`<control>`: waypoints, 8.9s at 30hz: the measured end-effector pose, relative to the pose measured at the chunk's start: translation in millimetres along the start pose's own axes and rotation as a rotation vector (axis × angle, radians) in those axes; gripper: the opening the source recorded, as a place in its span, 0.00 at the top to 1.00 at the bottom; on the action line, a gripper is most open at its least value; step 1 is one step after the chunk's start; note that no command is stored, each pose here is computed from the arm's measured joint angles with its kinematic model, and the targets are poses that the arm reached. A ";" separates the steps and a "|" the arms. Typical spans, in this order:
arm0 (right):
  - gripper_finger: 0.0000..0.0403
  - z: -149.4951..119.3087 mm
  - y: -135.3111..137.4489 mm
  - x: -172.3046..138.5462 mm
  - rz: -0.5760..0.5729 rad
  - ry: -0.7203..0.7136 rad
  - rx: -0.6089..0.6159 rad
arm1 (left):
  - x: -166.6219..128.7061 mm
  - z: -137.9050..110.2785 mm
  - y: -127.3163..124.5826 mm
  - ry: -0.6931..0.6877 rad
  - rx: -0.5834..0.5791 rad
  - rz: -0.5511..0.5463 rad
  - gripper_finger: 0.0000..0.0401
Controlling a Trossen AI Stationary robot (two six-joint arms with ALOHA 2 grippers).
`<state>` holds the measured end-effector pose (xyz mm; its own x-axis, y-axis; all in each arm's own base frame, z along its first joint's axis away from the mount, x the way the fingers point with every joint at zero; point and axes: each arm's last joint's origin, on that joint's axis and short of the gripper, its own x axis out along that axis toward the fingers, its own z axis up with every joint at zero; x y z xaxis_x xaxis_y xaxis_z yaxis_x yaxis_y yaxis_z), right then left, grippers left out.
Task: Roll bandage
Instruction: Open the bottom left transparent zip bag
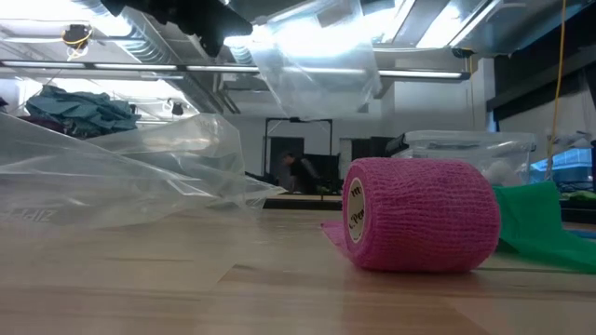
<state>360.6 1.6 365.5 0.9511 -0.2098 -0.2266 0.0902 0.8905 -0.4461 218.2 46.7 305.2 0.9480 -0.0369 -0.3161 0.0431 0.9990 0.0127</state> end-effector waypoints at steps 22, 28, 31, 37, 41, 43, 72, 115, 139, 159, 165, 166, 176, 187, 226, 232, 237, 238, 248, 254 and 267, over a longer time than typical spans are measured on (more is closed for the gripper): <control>0.73 -33.7 21.5 45.7 0.165 0.062 0.114 | 2.7 2.1 -11.0 -0.008 0.020 -0.003 1.00; 0.73 -35.8 22.9 47.5 0.169 0.071 0.107 | 2.8 1.2 -11.2 0.001 0.019 -0.005 1.00; 0.73 -35.7 22.9 47.5 0.169 0.069 0.090 | 2.7 1.2 -11.1 0.001 0.018 -0.005 1.00; 0.73 -36.5 23.8 47.3 0.191 0.072 0.085 | 2.7 1.0 -11.2 0.002 0.018 -0.005 1.00; 0.75 -36.5 23.8 47.3 0.193 0.071 0.085 | 2.7 0.1 -11.2 0.012 0.016 -0.006 1.00; 0.79 -36.3 24.2 47.2 0.207 0.066 0.086 | 2.7 -1.7 -11.4 0.030 0.012 -0.008 1.00; 0.78 -39.5 25.6 45.8 0.229 0.103 0.083 | 2.8 -2.8 -11.5 0.040 0.010 -0.010 1.00; 0.92 -40.6 26.4 46.3 0.232 0.107 0.083 | -34.8 2.4 -17.6 0.018 0.038 0.044 1.00; 0.70 -34.3 23.0 47.4 0.186 0.047 0.089 | -34.1 2.7 -18.4 0.016 0.040 0.039 1.00; 0.70 -31.3 22.8 53.3 0.156 -0.015 0.097 | -34.0 6.8 -18.9 -0.025 0.044 0.037 1.00; 0.70 -30.7 22.6 53.7 0.153 -0.024 0.099 | -33.3 6.9 -22.9 -0.025 0.045 0.017 1.00; 0.70 -30.9 22.7 53.6 0.154 -0.021 0.098 | -33.2 7.0 -23.4 -0.025 0.046 0.014 1.00; 0.80 -31.3 23.5 53.5 0.174 -0.021 0.107 | -33.1 7.0 -23.6 -0.025 0.044 0.014 1.00; 0.92 -34.2 25.0 53.2 0.196 0.011 0.105 | -32.9 6.6 -23.5 -0.021 0.060 0.015 1.00; 0.64 -30.3 23.4 53.8 0.177 -0.039 0.077 | -47.8 10.7 -25.0 -0.069 0.064 0.024 1.00; 0.64 -24.8 21.3 53.7 0.169 -0.100 0.084 | -47.8 10.8 -25.0 -0.070 0.064 0.024 1.00; 0.64 -24.5 21.5 53.6 0.178 -0.106 0.084 | -47.8 10.9 -25.0 -0.070 0.064 0.024 1.00; 0.64 -24.5 21.5 53.6 0.178 -0.106 0.084 | -47.8 10.9 -25.0 -0.071 0.064 0.024 1.00; 0.79 -24.9 21.7 53.6 0.179 -0.102 0.083 | -47.7 10.9 -25.0 -0.071 0.064 0.024 1.00; 0.88 -25.2 21.8 53.7 0.180 -0.099 0.083 | -47.7 10.9 -25.0 -0.071 0.064 0.024 1.00; 0.90 -30.9 24.4 53.4 0.207 -0.033 0.074 | -47.3 10.2 -24.5 -0.064 0.092 0.043 1.00</control>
<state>404.4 -0.4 315.8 0.9606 -0.0072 -0.2780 -0.0877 0.9407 -0.3277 175.5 23.7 329.6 0.9677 0.0013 -0.2522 0.0281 0.9932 0.1128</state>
